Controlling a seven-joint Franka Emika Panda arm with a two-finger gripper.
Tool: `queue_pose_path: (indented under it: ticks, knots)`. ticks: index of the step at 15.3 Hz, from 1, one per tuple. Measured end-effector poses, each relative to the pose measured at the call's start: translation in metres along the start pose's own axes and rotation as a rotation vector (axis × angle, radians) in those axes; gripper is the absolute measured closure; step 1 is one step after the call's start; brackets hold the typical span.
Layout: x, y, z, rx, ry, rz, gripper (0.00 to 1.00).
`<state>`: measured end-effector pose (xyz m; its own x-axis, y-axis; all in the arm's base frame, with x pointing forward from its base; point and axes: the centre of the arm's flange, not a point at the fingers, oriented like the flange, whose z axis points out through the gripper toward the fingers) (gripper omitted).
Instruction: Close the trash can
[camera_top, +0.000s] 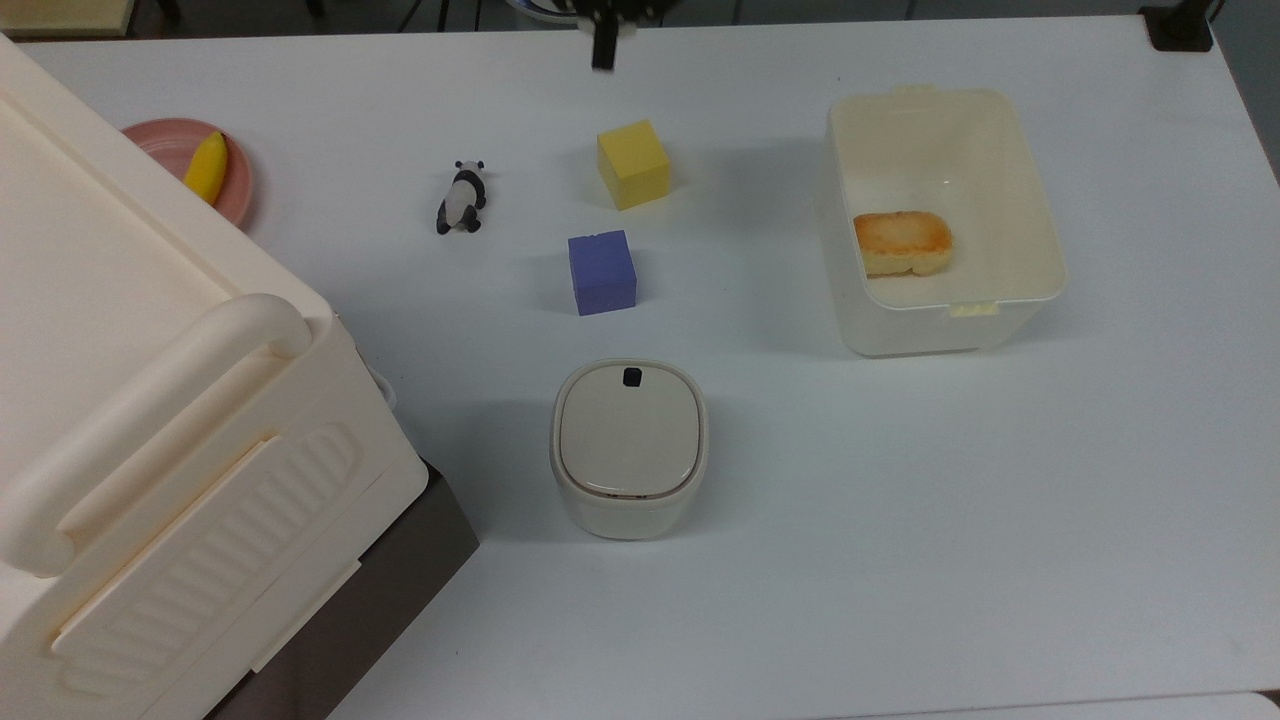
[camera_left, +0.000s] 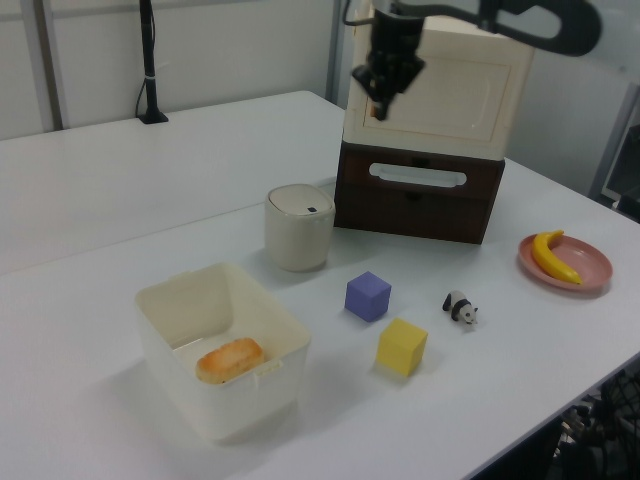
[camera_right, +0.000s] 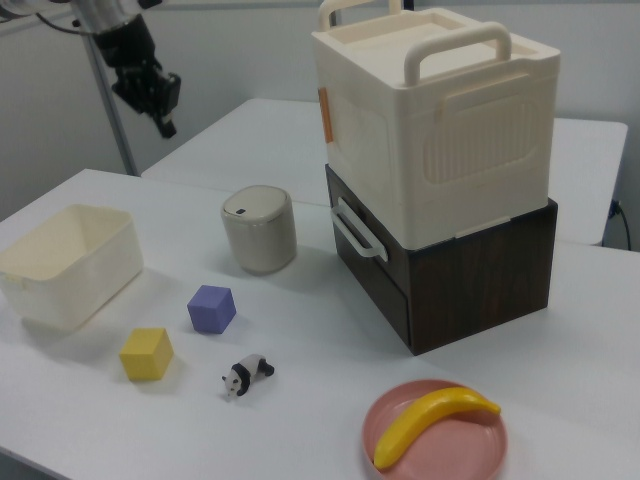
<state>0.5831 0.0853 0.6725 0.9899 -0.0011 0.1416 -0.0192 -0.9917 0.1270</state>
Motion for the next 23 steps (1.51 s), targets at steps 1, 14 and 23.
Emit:
queue_pose_path:
  ticks: [1,14,23]
  knots:
    - [-0.012,0.004,0.004,-0.017,-0.051,0.006,0.99]
    - [-0.029,0.073,-0.003,-0.002,-0.030,0.024,0.00]
    - [-0.028,0.096,0.009,-0.009,-0.055,0.055,0.00]
